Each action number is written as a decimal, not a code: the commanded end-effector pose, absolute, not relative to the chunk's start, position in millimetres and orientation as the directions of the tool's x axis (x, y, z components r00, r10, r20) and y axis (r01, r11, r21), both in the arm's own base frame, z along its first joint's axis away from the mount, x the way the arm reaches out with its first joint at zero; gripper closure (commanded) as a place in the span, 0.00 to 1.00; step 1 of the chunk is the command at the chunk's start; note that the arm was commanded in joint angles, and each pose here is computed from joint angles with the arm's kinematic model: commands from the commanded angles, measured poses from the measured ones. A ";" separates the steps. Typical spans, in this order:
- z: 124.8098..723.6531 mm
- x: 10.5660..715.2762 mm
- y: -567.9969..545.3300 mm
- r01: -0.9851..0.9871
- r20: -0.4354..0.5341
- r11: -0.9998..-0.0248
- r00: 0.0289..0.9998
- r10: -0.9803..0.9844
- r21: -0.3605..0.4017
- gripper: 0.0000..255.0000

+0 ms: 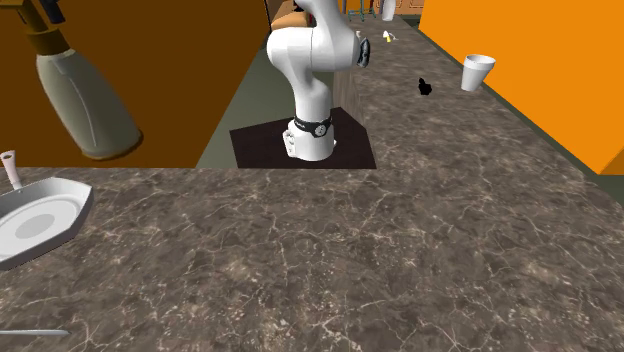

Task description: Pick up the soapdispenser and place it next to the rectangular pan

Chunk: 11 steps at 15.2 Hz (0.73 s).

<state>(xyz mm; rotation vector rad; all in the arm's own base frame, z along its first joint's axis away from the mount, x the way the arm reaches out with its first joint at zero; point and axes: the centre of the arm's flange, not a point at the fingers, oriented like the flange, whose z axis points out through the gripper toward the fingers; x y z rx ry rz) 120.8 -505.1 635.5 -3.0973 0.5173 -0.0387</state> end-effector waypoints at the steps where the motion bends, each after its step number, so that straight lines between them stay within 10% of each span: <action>1: 625.2 120.3 -505.3 -0.325 0.025 -0.946 0.945 -0.325 -0.004 1.00; 11: 572.4 120.3 -505.3 -0.325 0.025 -0.946 0.945 -0.325 -0.004 1.00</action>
